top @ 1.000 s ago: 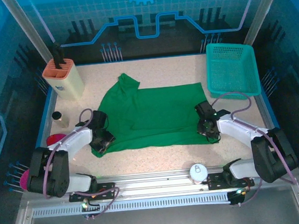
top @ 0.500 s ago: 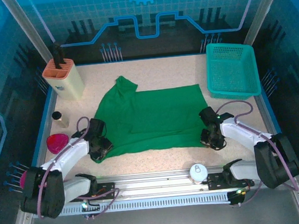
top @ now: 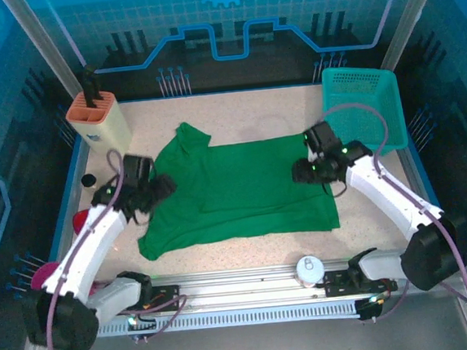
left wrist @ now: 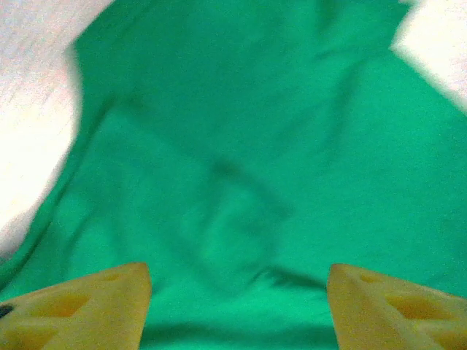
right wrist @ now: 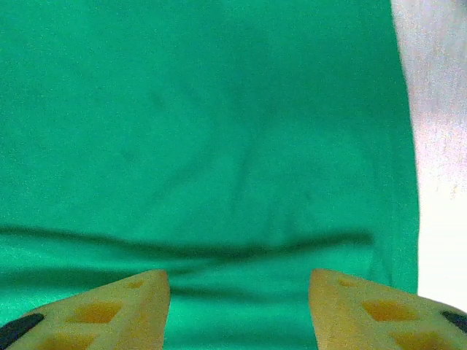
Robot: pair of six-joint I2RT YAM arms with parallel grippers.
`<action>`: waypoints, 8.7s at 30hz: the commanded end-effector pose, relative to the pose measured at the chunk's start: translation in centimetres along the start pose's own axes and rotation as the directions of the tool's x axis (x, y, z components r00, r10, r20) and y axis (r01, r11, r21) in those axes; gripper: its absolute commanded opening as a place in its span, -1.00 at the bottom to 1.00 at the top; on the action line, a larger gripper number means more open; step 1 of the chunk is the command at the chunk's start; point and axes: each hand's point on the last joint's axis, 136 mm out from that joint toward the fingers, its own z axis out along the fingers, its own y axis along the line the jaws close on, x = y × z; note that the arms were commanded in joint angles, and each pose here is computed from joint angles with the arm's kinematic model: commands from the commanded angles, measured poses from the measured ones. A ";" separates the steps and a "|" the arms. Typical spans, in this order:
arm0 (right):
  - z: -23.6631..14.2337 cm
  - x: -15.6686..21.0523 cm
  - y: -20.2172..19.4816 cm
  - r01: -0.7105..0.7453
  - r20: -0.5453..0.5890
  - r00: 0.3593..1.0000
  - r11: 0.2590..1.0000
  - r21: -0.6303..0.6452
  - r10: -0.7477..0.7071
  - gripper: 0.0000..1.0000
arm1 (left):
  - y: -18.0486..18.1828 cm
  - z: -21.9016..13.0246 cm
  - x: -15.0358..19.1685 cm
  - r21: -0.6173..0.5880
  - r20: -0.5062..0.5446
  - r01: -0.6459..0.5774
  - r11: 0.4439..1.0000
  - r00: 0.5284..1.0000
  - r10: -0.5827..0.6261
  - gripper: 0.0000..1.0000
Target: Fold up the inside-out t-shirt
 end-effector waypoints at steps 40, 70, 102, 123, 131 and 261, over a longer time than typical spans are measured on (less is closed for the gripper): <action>27.8 -13.5 22.8 0.321 0.163 0.934 0.947 0.010 -0.318 -0.60 | 5.2 23.1 -9.8 -0.254 -0.366 -0.250 0.934 0.919 0.147 -1.00; 27.8 -17.8 23.5 0.030 0.137 0.990 0.887 -0.461 0.038 -0.12 | 0.4 20.2 -16.1 -0.035 -0.163 -0.195 0.980 0.969 0.187 0.00; 24.9 -19.3 25.8 0.203 0.276 0.957 0.883 -0.424 -0.087 -0.11 | 4.1 25.5 -13.2 -0.222 -0.319 -0.241 0.945 0.934 0.163 -0.34; 29.1 -15.9 22.5 0.064 0.166 0.986 0.976 -0.209 -0.029 -1.00 | 5.3 25.5 -12.6 -0.266 -0.345 -0.246 0.932 0.927 0.146 -0.38; 29.6 -17.3 21.0 -0.221 0.039 0.964 0.877 -0.426 0.262 -0.97 | 7.1 25.3 -11.9 -0.306 -0.376 -0.215 0.927 0.922 0.089 -0.62; 12.3 -11.2 -11.0 0.999 -0.042 0.041 0.040 0.024 -0.998 -0.91 | -6.3 4.6 -9.8 0.215 0.221 -0.686 0.695 0.727 0.650 -1.00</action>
